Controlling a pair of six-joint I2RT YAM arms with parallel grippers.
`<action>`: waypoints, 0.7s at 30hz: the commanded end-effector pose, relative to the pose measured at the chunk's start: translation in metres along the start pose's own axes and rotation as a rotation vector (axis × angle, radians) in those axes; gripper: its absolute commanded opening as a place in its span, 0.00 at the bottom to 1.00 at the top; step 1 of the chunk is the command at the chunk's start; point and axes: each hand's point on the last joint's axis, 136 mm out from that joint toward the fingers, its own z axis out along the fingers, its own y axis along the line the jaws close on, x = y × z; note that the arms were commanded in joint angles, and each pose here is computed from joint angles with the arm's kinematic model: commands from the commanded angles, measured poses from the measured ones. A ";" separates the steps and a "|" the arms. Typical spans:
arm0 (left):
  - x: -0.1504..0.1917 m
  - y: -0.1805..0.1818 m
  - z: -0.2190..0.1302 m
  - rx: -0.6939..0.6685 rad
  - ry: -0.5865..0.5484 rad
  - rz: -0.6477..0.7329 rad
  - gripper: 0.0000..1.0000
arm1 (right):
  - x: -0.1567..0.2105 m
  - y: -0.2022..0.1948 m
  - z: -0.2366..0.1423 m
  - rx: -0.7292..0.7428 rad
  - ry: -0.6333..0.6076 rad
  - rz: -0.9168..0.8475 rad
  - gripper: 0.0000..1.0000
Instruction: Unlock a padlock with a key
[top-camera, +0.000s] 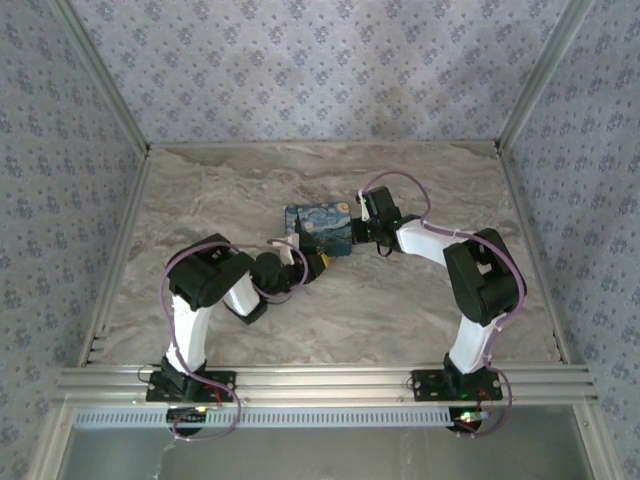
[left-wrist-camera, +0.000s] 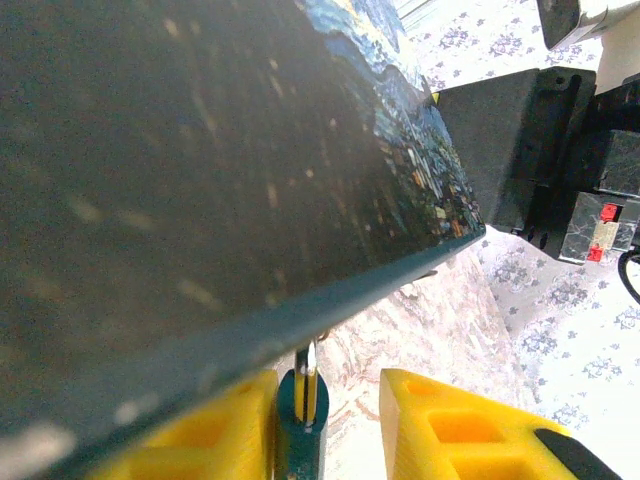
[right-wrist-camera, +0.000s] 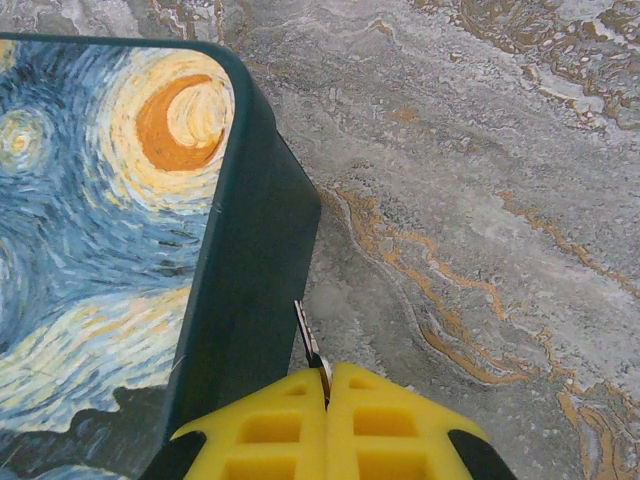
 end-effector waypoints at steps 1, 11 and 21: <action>0.035 0.054 -0.010 -0.191 0.125 -0.108 0.30 | -0.001 0.006 -0.008 -0.017 -0.010 0.007 0.00; 0.036 0.056 -0.006 -0.199 0.142 -0.118 0.17 | -0.003 0.004 -0.010 -0.014 -0.017 0.008 0.00; 0.034 0.049 -0.004 -0.189 0.156 -0.157 0.09 | -0.012 -0.005 -0.025 -0.011 -0.044 0.019 0.00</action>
